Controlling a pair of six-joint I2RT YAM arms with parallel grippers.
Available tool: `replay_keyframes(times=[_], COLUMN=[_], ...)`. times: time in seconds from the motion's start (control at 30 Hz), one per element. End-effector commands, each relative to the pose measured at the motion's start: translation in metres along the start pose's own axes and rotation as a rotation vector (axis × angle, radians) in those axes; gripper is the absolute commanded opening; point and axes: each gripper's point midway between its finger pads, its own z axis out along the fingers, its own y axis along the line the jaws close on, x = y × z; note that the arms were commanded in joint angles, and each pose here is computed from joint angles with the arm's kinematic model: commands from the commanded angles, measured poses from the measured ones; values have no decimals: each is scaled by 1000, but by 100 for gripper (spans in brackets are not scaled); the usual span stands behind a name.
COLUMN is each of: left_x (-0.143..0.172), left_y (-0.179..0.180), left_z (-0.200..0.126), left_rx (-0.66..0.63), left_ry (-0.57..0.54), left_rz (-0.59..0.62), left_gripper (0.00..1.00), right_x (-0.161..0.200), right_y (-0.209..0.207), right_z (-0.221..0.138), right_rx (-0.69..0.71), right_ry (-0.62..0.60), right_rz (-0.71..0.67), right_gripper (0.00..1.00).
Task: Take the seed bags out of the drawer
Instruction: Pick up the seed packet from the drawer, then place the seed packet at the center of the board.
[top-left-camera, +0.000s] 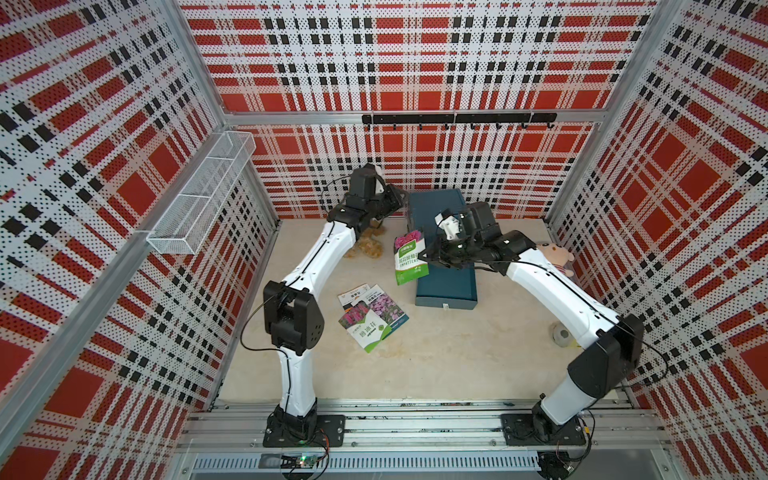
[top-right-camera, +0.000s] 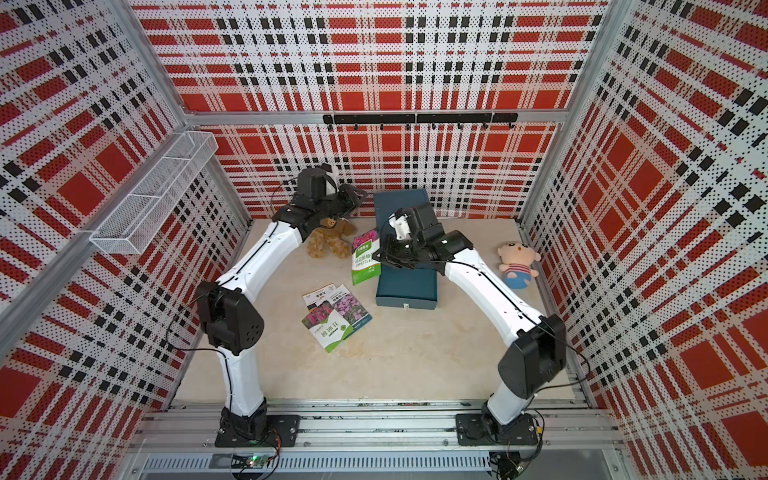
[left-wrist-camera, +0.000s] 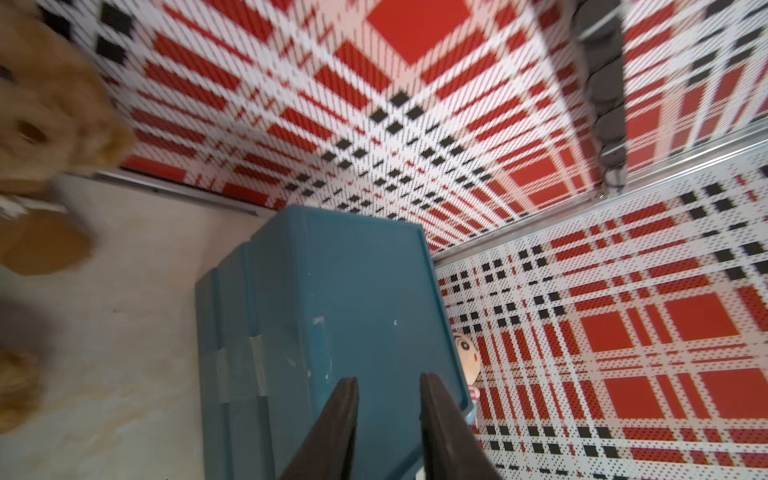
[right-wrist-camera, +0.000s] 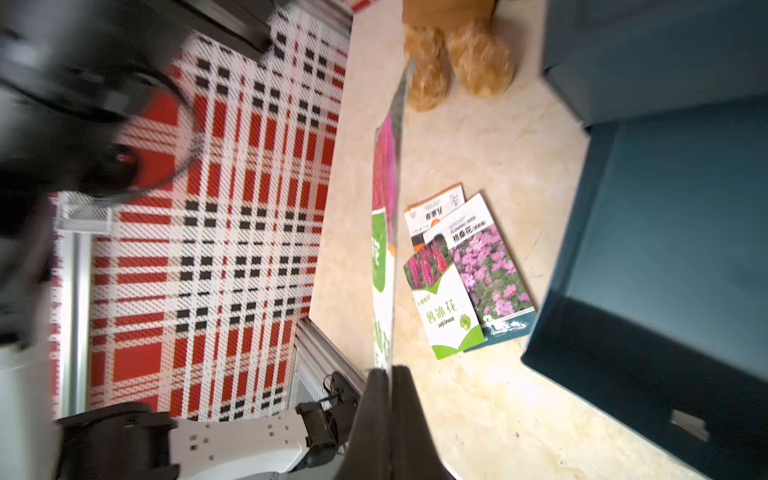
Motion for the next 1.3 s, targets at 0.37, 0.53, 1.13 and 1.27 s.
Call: replay_keyframes(times=[0.37,0.53,1.13,1.27], left_x=[-13,-2,11,28], left_y=[83,87,46,24], left_z=[-157,-166,-68,-19], left_rx=[-195,-203,-202,-169], left_ry=[-191,-185,-20,46], left_rz=[-70,-82,70,117], left_gripper=[32,32,32,33], right_x=[100,119,42,37], right_y=[7,-30,-11,-26], right_z=[168,187,71,-1], right_rx=[139,235,372,286], right_ry=[446,511,58,-95], right_rz=[-163,-177,-232,-106], right_gripper=[0,0,61,60])
